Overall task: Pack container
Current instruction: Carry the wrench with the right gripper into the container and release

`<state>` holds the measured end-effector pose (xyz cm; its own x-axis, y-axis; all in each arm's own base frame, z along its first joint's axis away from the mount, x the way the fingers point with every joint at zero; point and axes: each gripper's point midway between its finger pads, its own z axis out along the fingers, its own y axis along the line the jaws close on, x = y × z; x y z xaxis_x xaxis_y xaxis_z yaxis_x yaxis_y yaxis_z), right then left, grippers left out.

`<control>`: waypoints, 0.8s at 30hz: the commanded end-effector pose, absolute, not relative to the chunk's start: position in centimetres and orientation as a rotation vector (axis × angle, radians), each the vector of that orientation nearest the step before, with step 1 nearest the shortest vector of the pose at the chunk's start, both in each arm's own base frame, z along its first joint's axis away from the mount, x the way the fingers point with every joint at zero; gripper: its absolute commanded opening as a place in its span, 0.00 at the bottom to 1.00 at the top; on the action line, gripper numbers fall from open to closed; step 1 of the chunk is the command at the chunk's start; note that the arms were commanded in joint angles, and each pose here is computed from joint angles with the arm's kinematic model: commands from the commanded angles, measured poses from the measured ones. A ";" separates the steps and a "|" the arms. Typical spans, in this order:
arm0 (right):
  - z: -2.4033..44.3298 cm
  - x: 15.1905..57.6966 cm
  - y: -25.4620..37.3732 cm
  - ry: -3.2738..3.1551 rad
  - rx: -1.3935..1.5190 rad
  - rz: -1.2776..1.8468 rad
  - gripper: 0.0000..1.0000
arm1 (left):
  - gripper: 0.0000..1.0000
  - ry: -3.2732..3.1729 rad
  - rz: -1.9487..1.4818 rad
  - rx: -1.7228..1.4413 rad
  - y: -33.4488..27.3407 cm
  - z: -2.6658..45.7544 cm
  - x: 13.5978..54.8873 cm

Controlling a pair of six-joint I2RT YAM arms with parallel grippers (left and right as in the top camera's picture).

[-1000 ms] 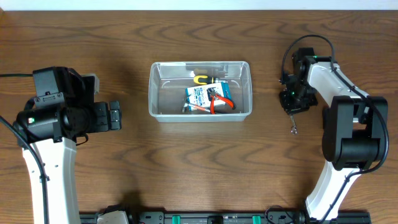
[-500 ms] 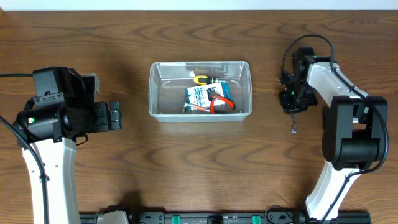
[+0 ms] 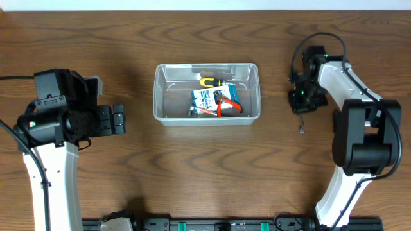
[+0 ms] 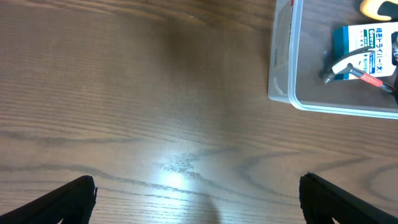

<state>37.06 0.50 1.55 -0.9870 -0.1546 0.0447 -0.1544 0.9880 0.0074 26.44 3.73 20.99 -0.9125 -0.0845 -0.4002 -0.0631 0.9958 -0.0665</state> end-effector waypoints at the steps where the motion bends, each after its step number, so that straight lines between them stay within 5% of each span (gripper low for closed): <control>1: 10.5 41.5 2.6 -3.351 0.339 -0.016 0.01 | 0.98 2.730 -0.083 -0.104 3.5 20.8 26.3; 6: 19.7 43.4 7.0 -3.539 0.721 -0.007 0.01 | 0.98 2.729 -0.083 -0.104 3.5 20.8 26.4; 10: 23.0 41.3 13.7 -3.366 1.428 -0.070 0.01 | 0.98 2.725 -0.082 -0.103 3.6 20.8 26.4; 18: 20.9 37.5 24.2 -2.660 2.458 0.003 0.01 | 0.98 2.725 -0.081 -0.103 3.6 20.8 26.4; 24: 17.1 38.3 29.3 -2.545 2.592 -0.075 0.01 | 0.98 2.726 -0.082 -0.103 3.6 20.8 26.4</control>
<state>38.65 27.60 19.09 -0.0139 -0.9270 -0.3749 -0.9364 0.1435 -0.3201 26.55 3.76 21.04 -0.9106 -0.0841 -0.4046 -0.0629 0.9959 -0.0654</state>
